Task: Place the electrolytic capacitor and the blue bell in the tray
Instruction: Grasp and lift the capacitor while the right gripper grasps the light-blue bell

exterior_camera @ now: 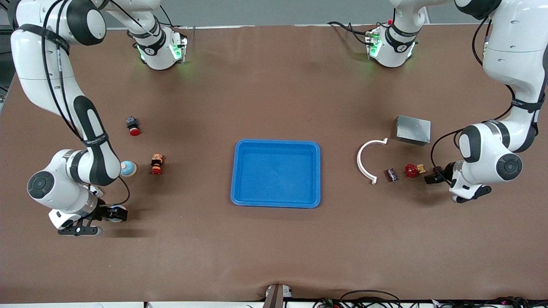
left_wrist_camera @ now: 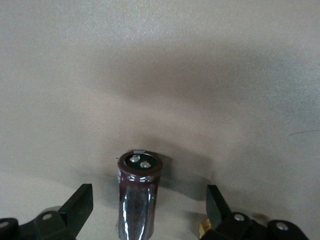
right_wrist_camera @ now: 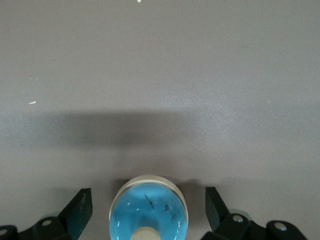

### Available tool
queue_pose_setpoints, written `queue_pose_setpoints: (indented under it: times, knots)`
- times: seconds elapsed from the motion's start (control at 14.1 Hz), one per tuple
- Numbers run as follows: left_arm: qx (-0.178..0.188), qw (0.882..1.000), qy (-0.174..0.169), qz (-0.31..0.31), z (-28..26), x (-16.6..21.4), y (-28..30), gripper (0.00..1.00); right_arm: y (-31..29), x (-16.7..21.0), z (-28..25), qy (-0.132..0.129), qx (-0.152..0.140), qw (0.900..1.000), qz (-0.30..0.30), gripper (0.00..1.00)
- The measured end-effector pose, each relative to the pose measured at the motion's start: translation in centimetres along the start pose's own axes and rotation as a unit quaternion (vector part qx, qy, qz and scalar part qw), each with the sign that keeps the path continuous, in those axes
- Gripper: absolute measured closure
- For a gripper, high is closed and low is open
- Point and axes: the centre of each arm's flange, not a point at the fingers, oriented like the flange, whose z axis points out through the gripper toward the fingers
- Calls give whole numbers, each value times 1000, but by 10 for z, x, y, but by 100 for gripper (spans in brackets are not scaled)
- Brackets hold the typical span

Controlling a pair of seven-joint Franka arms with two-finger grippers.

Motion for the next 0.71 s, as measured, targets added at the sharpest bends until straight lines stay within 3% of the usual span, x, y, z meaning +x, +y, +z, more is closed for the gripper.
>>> queue_pose_setpoints:
  times: [0.14,0.28,0.5,0.71]
  knots:
    - [0,1000,1,0,-1,1,0,14,4,-1,1,-1,-1,1000,2,0]
    - [-1,1000,4,0,-4,2,1,39,9,-2,1,-3,-1,1000,5,0]
    - [-2,1000,8,1,-7,4,2,67,16,-3,1,-4,-2,1000,9,0]
    - [-2,1000,8,-2,-8,4,2,66,16,-6,3,-16,-1,1000,9,4]
